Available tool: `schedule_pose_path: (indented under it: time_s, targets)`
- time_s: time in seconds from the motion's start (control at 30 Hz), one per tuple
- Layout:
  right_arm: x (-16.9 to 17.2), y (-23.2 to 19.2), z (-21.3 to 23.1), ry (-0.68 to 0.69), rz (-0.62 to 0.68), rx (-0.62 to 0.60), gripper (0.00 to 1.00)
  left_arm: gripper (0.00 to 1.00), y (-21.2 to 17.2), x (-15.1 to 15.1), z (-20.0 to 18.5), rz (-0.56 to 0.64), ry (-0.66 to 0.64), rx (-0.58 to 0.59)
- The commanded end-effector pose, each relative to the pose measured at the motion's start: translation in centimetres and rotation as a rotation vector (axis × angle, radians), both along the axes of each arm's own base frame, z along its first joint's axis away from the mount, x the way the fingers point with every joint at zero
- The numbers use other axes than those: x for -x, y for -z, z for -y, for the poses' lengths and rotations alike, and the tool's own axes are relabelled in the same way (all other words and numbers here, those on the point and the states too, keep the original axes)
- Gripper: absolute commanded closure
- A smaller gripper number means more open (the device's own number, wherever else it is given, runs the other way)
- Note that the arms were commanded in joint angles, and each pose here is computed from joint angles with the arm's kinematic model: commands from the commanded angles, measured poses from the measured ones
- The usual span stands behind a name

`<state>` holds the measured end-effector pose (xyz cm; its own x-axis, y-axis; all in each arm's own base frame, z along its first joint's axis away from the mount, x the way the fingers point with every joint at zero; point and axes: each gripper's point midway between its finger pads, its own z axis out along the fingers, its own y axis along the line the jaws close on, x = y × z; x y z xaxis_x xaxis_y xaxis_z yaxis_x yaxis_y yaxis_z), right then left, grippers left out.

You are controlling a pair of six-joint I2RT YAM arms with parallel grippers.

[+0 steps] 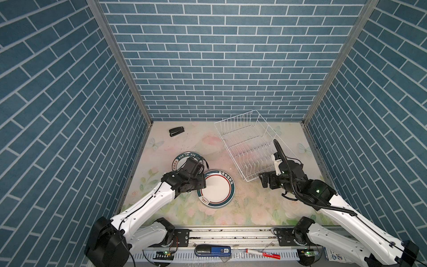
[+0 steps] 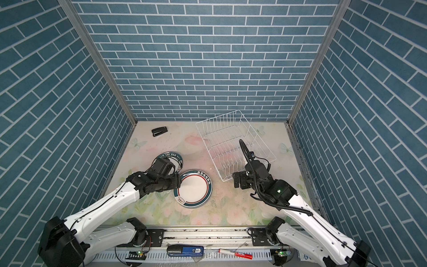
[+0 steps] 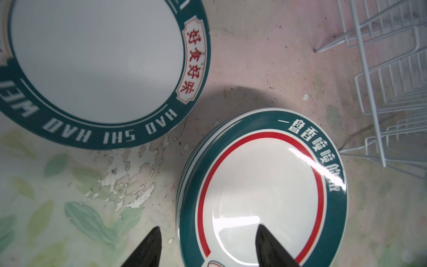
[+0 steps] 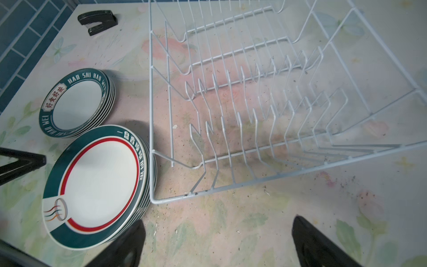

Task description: Unload the plates from the dish rack

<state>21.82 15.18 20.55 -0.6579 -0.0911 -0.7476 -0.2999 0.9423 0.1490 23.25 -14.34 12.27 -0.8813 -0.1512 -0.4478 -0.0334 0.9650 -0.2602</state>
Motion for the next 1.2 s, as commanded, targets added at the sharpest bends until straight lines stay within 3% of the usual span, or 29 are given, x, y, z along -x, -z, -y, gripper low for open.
schedule_pose_path:
  time_s: [0.0, 0.1, 0.2, 0.3, 0.43, 0.53, 0.63, 0.7, 0.77, 0.97, 1.07, 1.17]
  targets:
    - [-1.6, -1.4, 4.0, 0.216, 0.119, 0.061, 0.01, 0.26, -5.1, -2.0, -2.4, 0.196, -0.015, -0.148]
    - [-2.8, -4.1, 7.6, 0.426, 0.268, 0.107, 0.01, 0.09, -9.6, -3.8, -4.5, 0.335, -0.081, -0.255]
    - [-3.1, -7.6, 12.0, 0.682, 0.438, 0.205, 0.01, 0.05, -13.7, -5.5, -6.1, 0.477, -0.143, -0.359]
    - [-3.6, -10.8, 13.3, 0.781, 0.578, 0.321, 0.01, 0.01, -16.5, -7.0, -6.9, 0.598, -0.159, -0.462]
    - [-5.6, -13.1, 11.6, 0.710, 0.622, 0.447, 0.01, 0.01, -18.2, -8.2, -7.9, 0.675, -0.201, -0.554]
    - [-7.2, -11.8, 10.2, 0.629, 0.582, 0.552, 0.01, 0.01, -18.3, -8.9, -8.6, 0.670, -0.183, -0.623]
    - [-8.8, -9.9, 10.5, 0.587, 0.530, 0.636, 0.01, 0.01, -16.1, -10.1, -8.5, 0.623, -0.070, -0.660]
    - [-9.8, -8.3, 11.0, 0.567, 0.497, 0.601, 0.01, 0.01, -14.9, -10.7, -9.3, 0.624, -0.083, -0.679]
    - [-10.7, -6.0, 10.7, 0.473, 0.458, 0.484, 0.01, 0.01, -12.9, -11.1, -9.8, 0.654, -0.052, -0.658]
    - [-11.4, -2.1, 11.7, 0.403, 0.521, 0.380, 0.01, 0.01, -9.2, -10.0, -12.4, 0.865, -0.107, -0.590]
    - [-11.4, 0.3, 12.8, 0.409, 0.537, 0.317, 0.01, 0.01, -6.9, -10.5, -12.3, 0.859, -0.079, -0.532]
    - [-11.3, 2.1, 13.6, 0.424, 0.544, 0.285, 0.01, 0.01, -4.8, -11.7, -12.3, 0.811, -0.042, -0.567]
